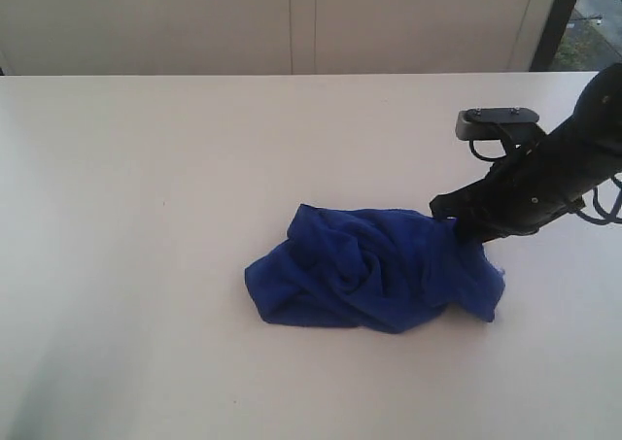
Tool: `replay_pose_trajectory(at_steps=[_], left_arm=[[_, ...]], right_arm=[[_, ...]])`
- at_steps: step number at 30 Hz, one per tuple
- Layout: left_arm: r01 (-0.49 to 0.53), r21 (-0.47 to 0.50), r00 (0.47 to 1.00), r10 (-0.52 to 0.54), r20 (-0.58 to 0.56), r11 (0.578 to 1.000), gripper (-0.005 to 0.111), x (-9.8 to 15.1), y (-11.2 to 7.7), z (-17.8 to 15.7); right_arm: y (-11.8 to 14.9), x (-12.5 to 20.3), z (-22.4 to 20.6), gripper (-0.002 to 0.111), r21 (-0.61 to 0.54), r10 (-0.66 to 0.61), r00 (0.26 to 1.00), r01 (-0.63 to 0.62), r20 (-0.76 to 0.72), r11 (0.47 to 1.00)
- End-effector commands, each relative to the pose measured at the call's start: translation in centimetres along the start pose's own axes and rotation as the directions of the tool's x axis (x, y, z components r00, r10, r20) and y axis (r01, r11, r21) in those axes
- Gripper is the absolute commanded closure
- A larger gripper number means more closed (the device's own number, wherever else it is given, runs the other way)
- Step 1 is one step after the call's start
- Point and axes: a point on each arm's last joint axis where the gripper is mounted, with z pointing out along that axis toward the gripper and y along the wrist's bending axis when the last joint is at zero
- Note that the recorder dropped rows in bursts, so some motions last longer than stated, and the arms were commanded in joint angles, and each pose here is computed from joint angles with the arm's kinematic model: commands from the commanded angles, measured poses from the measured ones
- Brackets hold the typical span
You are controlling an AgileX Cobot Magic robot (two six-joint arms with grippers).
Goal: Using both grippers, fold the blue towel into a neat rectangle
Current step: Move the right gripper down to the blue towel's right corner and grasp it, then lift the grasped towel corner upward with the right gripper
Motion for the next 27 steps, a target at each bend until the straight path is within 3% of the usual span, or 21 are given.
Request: replay_pose_trajectory(at_steps=[1, 3, 11, 20, 23, 27], left_arm=[[0.014, 0.000, 1.000, -0.014, 0.001, 1.000, 0.107, 0.1, 0.0, 0.0], [0.014, 0.000, 1.000, -0.014, 0.001, 1.000, 0.107, 0.1, 0.0, 0.0], [0.014, 0.000, 1.000, -0.014, 0.001, 1.000, 0.107, 0.1, 0.0, 0.0], [0.014, 0.000, 1.000, -0.014, 0.001, 1.000, 0.107, 0.1, 0.0, 0.0], [0.014, 0.000, 1.000, -0.014, 0.001, 1.000, 0.107, 0.1, 0.0, 0.0], [0.014, 0.000, 1.000, -0.014, 0.001, 1.000, 0.107, 0.1, 0.0, 0.0]], right_arm=[[0.0, 0.7, 0.0, 0.100, 0.002, -0.071, 0.995, 0.072, -0.077, 0.997], [0.0, 1.1, 0.0, 0.108, -0.001, -0.097, 0.988, 0.098, -0.123, 0.995], [0.1, 2.6, -0.9, 0.108, -0.025, -0.129, 0.951, 0.127, -0.282, 0.992], [-1.3, 3.5, -0.7, 0.108, 0.102, -0.088, 0.915, 0.138, -0.393, 0.985], [-1.3, 3.5, -0.3, 0.101, 0.103, -0.078, 0.914, 0.128, -0.399, 0.986], [-1.3, 3.0, -0.6, 0.078, 0.115, -0.057, 0.923, 0.108, -0.380, 0.988]])
